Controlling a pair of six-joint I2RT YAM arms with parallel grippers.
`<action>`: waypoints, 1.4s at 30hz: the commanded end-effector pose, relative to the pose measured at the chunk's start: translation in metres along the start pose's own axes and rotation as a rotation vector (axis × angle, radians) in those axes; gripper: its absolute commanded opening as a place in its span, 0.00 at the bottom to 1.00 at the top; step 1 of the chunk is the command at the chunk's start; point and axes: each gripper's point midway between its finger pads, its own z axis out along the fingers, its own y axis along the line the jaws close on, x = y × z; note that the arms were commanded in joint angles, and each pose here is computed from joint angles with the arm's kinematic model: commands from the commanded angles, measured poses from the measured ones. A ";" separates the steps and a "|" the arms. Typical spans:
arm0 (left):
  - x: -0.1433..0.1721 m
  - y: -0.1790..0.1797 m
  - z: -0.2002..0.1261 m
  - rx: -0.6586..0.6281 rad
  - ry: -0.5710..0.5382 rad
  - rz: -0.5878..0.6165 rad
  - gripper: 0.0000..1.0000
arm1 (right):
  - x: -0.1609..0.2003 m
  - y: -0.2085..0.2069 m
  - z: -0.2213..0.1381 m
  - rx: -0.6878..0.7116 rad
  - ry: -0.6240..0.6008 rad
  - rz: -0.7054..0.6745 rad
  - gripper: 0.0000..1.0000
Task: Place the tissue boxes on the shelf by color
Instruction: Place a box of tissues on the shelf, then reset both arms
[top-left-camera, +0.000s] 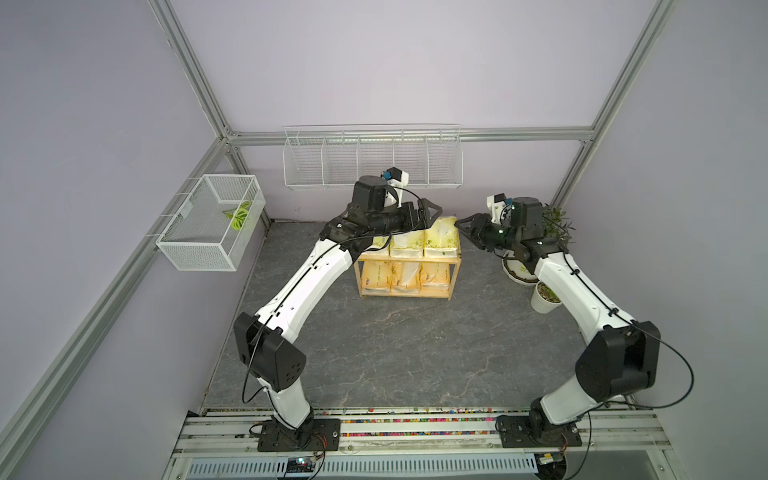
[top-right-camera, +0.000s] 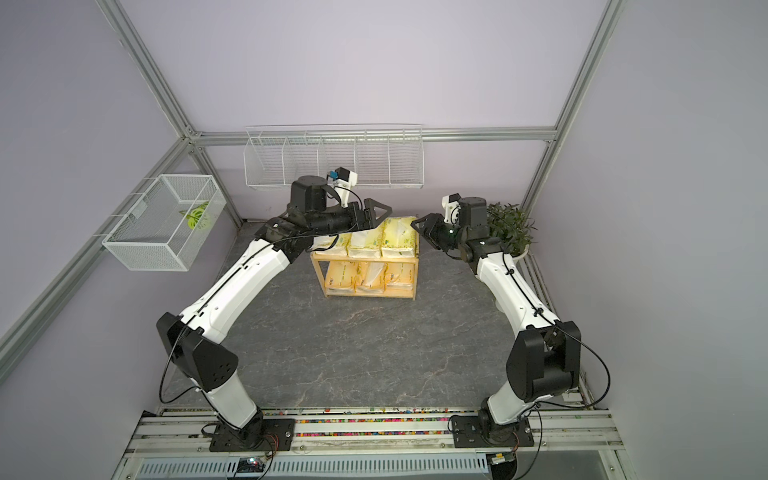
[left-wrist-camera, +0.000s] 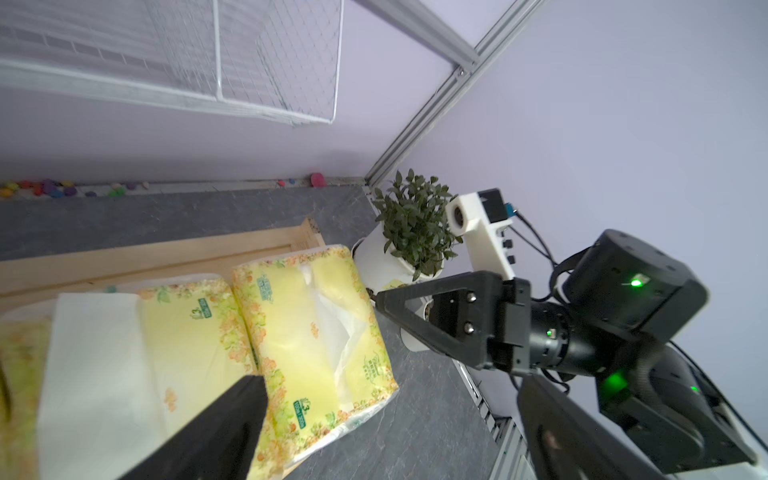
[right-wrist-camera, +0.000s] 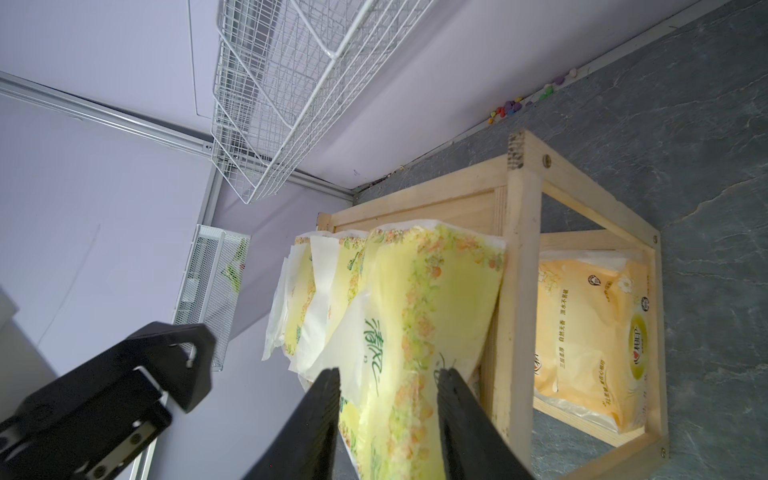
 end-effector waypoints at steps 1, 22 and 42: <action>-0.011 -0.001 -0.021 -0.046 -0.058 0.034 1.00 | -0.002 0.004 0.007 -0.018 0.016 -0.009 0.44; 0.000 -0.001 -0.067 -0.096 -0.114 0.024 1.00 | -0.011 0.016 -0.007 0.022 -0.016 -0.081 0.67; 0.003 0.095 -0.190 -0.746 -0.343 0.213 1.00 | 0.012 -0.026 -0.123 0.318 -0.165 -0.297 0.80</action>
